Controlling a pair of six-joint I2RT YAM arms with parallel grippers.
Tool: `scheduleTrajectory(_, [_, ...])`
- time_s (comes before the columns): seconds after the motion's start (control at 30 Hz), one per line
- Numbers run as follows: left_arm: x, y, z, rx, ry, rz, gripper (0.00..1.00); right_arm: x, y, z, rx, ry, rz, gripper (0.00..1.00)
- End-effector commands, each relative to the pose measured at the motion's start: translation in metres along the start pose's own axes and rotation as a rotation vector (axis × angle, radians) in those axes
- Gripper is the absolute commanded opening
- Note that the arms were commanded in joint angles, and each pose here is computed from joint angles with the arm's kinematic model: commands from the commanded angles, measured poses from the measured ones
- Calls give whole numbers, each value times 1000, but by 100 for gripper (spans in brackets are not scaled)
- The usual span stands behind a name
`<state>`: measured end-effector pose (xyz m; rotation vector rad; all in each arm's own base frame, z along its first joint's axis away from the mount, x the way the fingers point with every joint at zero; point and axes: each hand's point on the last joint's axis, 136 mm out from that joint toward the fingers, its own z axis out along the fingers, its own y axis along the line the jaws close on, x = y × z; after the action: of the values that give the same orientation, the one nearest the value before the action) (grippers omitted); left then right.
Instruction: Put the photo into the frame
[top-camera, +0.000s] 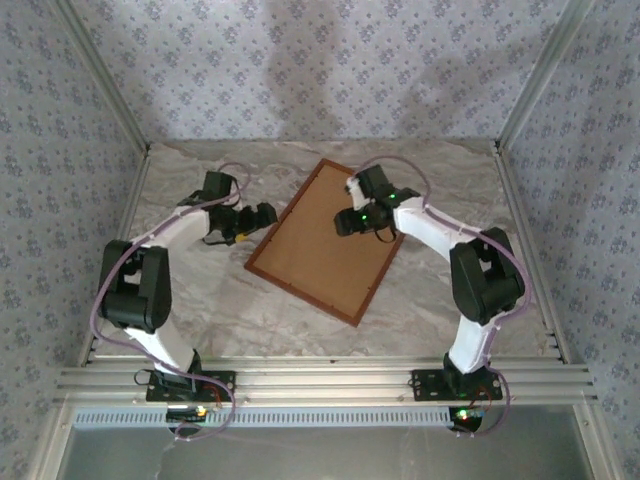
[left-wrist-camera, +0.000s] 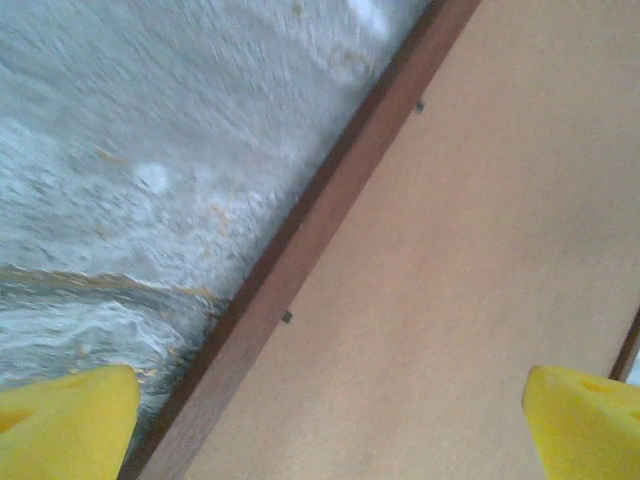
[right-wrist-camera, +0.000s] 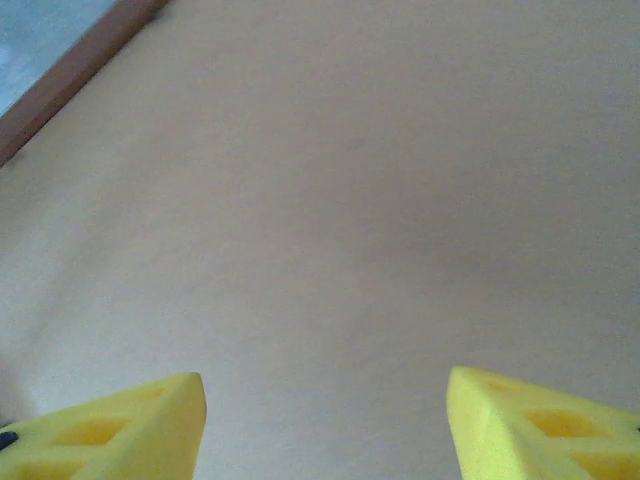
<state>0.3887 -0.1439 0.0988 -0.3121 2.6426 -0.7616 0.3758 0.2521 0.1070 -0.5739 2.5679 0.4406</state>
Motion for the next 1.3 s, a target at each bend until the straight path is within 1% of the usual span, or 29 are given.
scheduleTrajectory(0.0, [-8, 6, -13, 31, -50, -57, 99, 25, 49, -7, -63, 77, -226, 65])
scheduleTrajectory(0.13, [-10, 25, -21, 11, -105, -112, 99, 45, 100, 4, -125, 111, -405, 65])
scheduleTrajectory(0.27, [-1, 39, -25, 26, -136, -170, 99, 70, 131, 18, -153, 158, -531, 64])
scheduleTrajectory(0.33, [6, 45, -25, 23, -135, -181, 99, 80, 138, 28, -125, 154, -604, 61])
scheduleTrajectory(0.47, [15, 53, -22, 3, -119, -188, 98, 90, 149, 39, -73, 151, -699, 57])
scheduleTrajectory(0.6, [17, 53, -19, 16, -115, -201, 99, 97, 160, 49, -87, 142, -740, 55])
scheduleTrajectory(0.87, [19, 52, -16, 30, -107, -208, 99, 110, 158, 72, -50, 168, -792, 46])
scheduleTrajectory(1.07, [23, 55, -14, 25, -101, -215, 99, 127, 148, 84, -2, 213, -842, 34])
scheduleTrajectory(1.13, [23, 55, -14, 26, -100, -219, 99, 132, 146, 85, 1, 232, -848, 27])
scheduleTrajectory(1.27, [22, 54, -14, 30, -101, -220, 99, 133, 145, 82, -12, 255, -847, 8])
